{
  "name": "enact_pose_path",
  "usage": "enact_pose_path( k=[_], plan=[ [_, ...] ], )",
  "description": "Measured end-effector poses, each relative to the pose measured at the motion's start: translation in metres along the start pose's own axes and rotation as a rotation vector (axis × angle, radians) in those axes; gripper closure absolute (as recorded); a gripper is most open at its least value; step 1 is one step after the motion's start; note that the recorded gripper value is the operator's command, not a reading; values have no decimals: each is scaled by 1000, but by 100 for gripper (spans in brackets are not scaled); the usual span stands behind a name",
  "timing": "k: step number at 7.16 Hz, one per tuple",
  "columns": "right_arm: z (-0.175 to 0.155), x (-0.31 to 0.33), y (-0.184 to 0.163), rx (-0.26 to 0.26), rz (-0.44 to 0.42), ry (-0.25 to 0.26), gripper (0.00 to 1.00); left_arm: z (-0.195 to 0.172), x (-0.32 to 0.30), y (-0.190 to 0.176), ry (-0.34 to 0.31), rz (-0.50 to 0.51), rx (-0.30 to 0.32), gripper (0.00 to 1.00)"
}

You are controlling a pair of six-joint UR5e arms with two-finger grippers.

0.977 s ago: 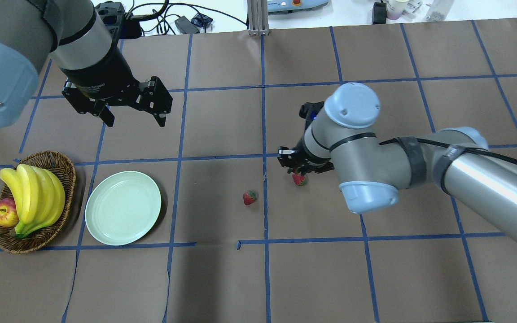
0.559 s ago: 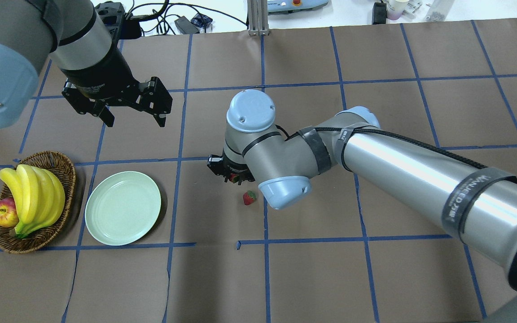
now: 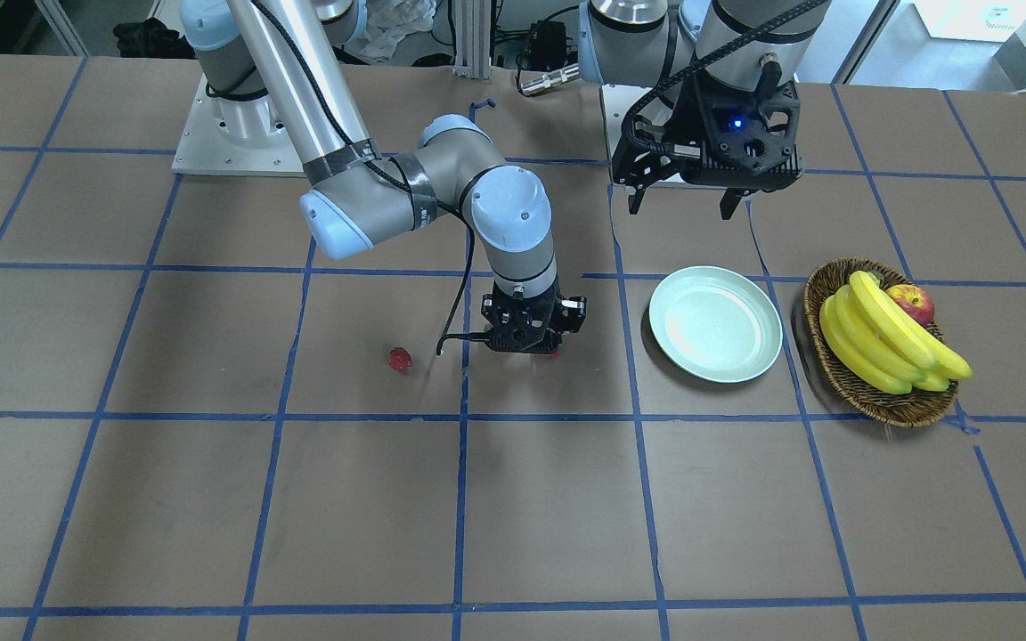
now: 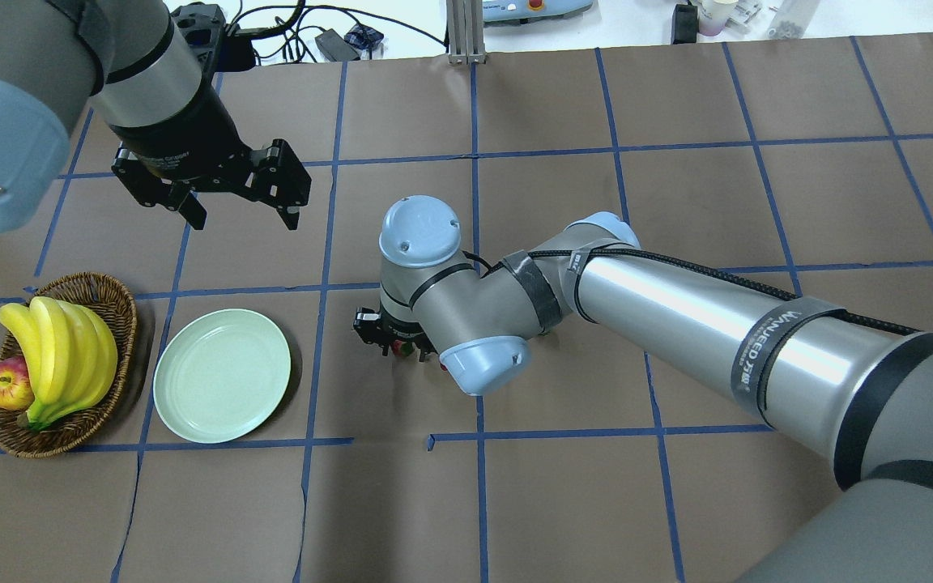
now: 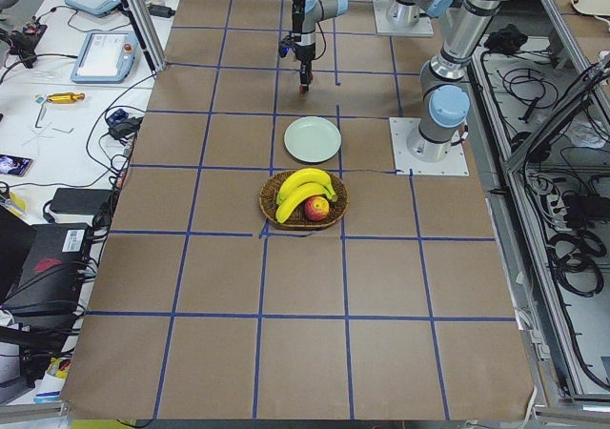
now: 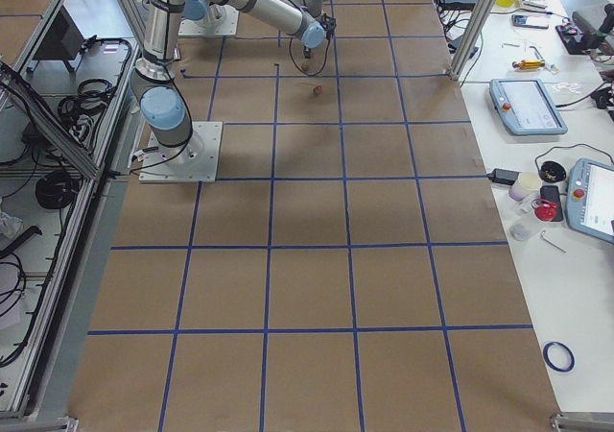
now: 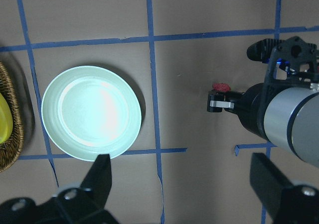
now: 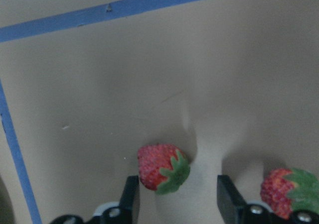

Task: Collect all strawberries into plate
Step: 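Carry the strawberry and set it beside the first one, then reach the right gripper to the last strawberry and grasp it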

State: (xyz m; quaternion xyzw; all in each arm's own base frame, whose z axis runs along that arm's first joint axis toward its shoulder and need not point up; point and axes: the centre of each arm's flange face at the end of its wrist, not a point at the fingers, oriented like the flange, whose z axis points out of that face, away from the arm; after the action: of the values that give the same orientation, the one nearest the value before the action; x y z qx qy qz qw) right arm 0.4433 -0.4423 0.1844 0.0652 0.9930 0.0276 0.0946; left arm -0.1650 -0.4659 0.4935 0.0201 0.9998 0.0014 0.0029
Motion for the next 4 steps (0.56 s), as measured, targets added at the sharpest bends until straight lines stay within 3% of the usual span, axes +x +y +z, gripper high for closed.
enact_pose_path(
  k=[2,4],
  plan=[
    [-38,13,-6,36,20,34,0,-1,0,0,0,3,1,0],
    [-77,62,-24,40,79,156,0,-1,0,0,1,5,2,0]
  ],
)
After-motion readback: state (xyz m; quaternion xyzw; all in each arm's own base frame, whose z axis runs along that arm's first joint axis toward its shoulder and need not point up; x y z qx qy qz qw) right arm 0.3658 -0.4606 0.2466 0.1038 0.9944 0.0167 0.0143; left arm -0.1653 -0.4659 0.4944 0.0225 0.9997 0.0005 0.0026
